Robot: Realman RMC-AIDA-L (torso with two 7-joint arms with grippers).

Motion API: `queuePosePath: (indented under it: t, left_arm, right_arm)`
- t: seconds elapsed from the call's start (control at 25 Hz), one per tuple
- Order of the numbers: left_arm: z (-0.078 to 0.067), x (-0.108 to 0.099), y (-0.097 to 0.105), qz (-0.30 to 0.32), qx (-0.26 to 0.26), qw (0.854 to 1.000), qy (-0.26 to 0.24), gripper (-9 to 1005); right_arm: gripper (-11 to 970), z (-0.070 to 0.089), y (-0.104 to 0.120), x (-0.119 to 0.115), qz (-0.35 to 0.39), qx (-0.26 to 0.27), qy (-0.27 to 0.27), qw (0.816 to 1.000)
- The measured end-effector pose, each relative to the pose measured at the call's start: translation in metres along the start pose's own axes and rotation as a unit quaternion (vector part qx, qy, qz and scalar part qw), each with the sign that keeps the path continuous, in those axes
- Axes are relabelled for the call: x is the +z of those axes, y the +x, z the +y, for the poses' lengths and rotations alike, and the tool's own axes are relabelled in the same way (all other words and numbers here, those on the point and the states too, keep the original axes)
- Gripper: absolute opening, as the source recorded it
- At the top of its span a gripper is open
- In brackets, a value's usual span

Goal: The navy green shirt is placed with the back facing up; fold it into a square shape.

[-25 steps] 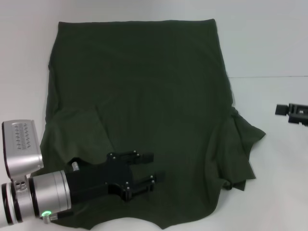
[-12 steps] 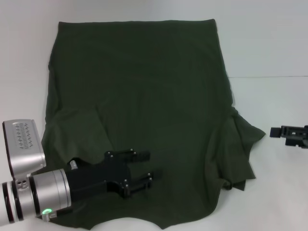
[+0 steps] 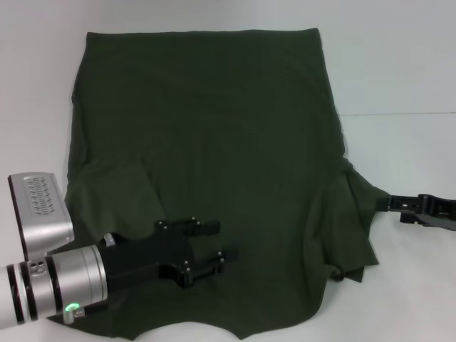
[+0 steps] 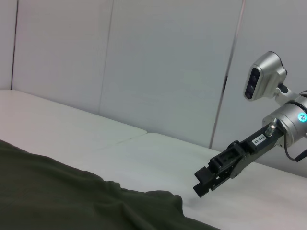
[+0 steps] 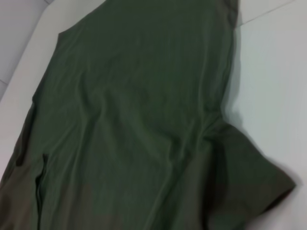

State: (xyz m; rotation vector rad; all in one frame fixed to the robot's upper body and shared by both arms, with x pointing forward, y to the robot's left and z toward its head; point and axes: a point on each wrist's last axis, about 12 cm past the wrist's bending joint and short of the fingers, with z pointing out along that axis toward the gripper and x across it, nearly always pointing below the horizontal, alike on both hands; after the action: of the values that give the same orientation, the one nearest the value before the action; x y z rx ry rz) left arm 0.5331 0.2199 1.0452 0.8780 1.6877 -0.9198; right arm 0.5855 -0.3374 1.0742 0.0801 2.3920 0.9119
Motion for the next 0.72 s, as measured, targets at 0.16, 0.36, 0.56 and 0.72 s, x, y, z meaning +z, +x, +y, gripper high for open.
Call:
queuePosePath:
  t: [0.16, 0.36, 0.56, 0.72]
  left_arm:
    - [0.001, 0.001, 0.0, 0.002, 0.001, 1.0, -0.003, 561]
    - [0.002, 0.001, -0.001, 0.003, 0.002, 1.0, -0.005, 561]
    - [0.002, 0.001, -0.001, 0.003, 0.001, 1.0, -0.006, 561]
    - [0.003, 0.0, -0.001, 0.003, 0.0, 1.0, -0.009, 560]
  right_arm:
    - [836, 0.005, -0.001, 0.011, -0.002, -0.002, 0.006, 1.0]
    - [835, 0.012, -0.003, 0.023, -0.008, -0.009, 0.008, 1.0]
    - [835, 0.015, -0.005, 0.028, -0.012, -0.012, 0.013, 1.0]
    - [834, 0.015, -0.004, 0.03, -0.011, -0.01, 0.013, 1.0]
